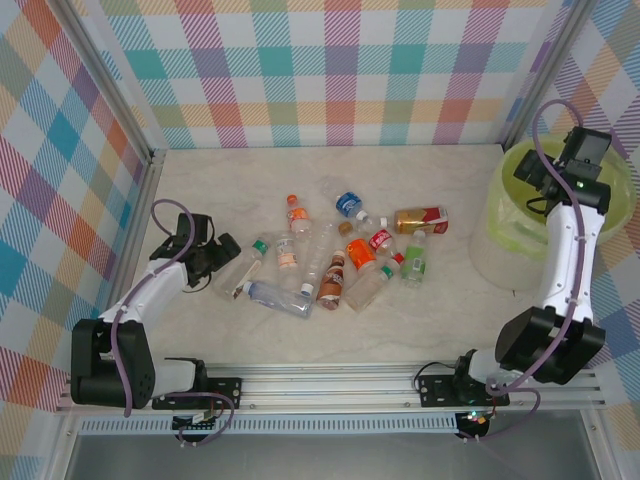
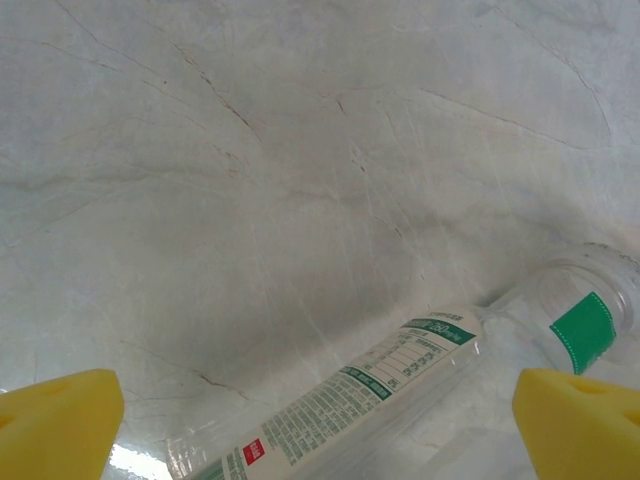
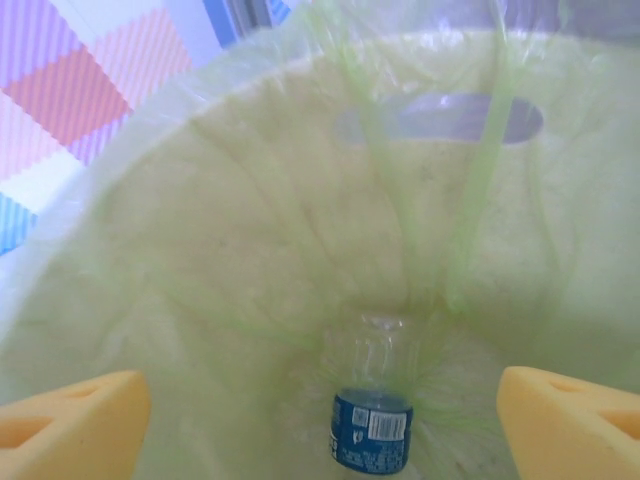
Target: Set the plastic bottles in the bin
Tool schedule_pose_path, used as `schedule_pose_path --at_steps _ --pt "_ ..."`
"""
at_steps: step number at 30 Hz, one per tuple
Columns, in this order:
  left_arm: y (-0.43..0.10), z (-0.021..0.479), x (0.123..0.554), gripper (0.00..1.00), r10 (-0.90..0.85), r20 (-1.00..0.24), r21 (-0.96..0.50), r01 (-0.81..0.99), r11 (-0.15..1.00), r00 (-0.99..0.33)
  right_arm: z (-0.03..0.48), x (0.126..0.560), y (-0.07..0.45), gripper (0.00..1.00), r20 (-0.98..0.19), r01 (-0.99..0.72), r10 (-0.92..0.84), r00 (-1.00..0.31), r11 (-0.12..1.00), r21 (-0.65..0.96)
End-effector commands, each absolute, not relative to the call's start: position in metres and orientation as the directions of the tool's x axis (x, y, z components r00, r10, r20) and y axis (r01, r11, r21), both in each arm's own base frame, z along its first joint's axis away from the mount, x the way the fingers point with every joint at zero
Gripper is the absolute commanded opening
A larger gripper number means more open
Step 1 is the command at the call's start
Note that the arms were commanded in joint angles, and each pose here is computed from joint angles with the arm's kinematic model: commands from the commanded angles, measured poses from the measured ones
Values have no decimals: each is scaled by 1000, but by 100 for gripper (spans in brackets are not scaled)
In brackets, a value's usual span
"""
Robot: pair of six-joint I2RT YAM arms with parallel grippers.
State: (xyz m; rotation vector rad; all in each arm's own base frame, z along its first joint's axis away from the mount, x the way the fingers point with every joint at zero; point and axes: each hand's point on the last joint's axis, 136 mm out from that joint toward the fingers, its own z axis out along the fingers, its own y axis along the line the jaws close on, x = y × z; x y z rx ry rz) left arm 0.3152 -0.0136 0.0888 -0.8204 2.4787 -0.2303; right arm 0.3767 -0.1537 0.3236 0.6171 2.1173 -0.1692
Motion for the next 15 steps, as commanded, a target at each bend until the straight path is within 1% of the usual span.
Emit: schedule_pose_path --at_steps 1,4,7,8,12,15 --pt "-18 100 319 100 -579 -403 -333 -476 814 -708 343 374 -120 91 -818 386 349 -456 906 172" --pt "-19 103 318 100 -576 -396 -331 -474 816 -715 361 374 -80 95 -845 242 336 -415 936 254" --pt "-18 103 315 100 -551 -402 -296 -465 834 -732 370 371 -47 100 -851 133 371 -371 928 347" --pt "-20 104 316 100 -536 -404 -294 -450 843 -741 371 370 -37 100 -852 99 375 -364 926 365" --pt "-50 110 320 100 -413 -432 -316 -294 902 -802 373 367 -4 100 -873 5 344 -346 931 366" --pt "-64 107 321 100 -312 -450 -238 -225 945 -837 373 365 15 100 -873 -47 350 -339 921 387"
